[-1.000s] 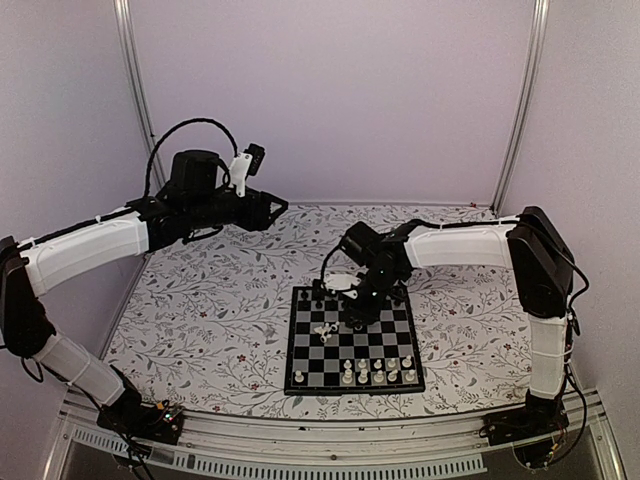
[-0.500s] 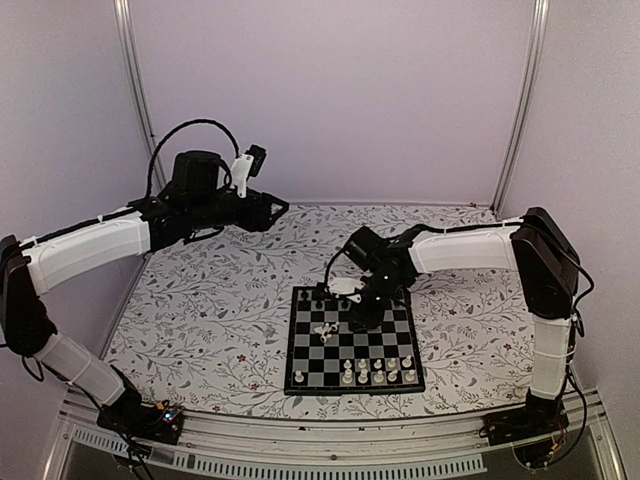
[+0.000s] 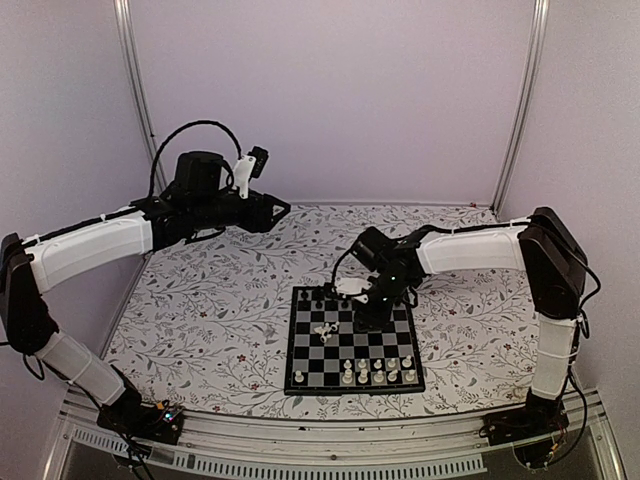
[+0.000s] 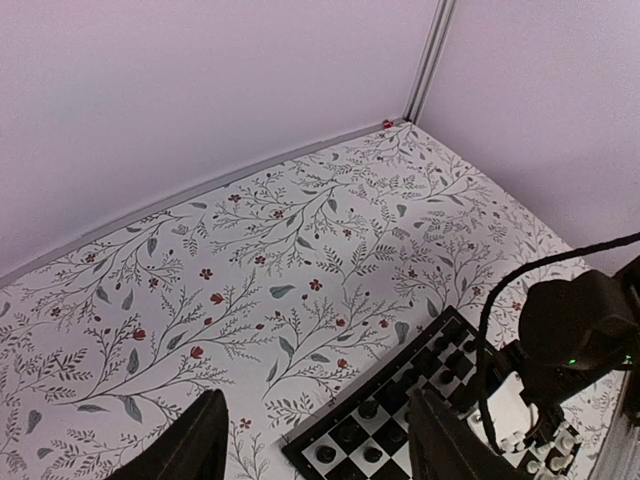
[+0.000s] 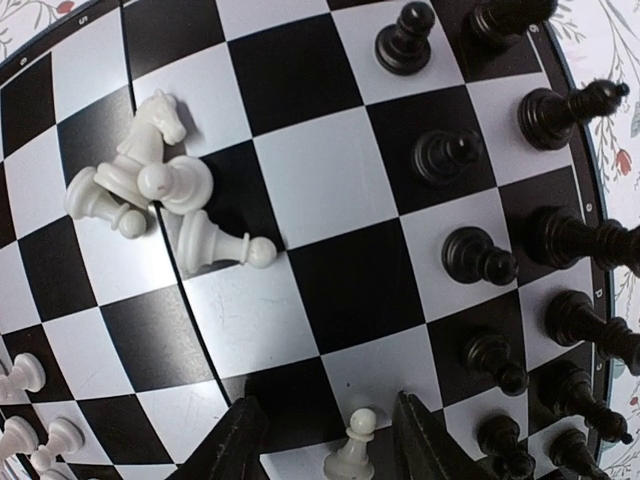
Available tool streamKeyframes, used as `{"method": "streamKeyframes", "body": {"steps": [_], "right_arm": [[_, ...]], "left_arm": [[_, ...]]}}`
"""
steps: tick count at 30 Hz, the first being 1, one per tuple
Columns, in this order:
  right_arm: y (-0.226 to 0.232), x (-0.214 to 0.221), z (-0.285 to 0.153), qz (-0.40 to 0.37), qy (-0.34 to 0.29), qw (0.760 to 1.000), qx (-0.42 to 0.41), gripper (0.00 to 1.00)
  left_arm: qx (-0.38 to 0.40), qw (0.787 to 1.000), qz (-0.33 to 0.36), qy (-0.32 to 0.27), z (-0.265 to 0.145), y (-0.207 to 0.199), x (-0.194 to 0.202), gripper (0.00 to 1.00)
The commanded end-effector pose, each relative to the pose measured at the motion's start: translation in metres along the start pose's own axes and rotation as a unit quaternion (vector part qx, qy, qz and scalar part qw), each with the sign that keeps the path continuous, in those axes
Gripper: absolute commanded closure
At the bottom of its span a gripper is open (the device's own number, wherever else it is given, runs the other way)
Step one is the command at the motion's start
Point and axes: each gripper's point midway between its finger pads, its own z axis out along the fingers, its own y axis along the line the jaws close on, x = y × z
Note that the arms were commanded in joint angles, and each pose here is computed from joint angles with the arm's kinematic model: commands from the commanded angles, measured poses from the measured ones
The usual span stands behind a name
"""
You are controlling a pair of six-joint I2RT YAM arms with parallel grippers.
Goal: Set up the chess pieces on the board
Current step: Pick up the chess piece from the chessboard.
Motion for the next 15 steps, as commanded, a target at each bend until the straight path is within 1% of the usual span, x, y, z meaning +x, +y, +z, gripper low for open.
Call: {"method": "streamKeyframes", "body": {"steps": [1,8,15], "right_arm": [[-0.0051,0.0134,-0.0101,0.015,0.009,1.000,0.005,0.53],[-0.0121,0.0207,-0.0155,0.036,0.007,0.999,0.000,0.54],[-0.0147,0.0217,-0.0189,0.041,0.003,0.999,0.001,0.63]], "left_arm": [[0.008,1.000,-0.001,-0.004,0.0017,-0.0033,-0.0071,0.37],[0.010,1.000,-0.003,-0.002,0.0029,-0.0037,-0.0064,0.37],[0.012,1.000,-0.004,0.001,0.0042,-0.0040,-0.0049,0.37]]}}
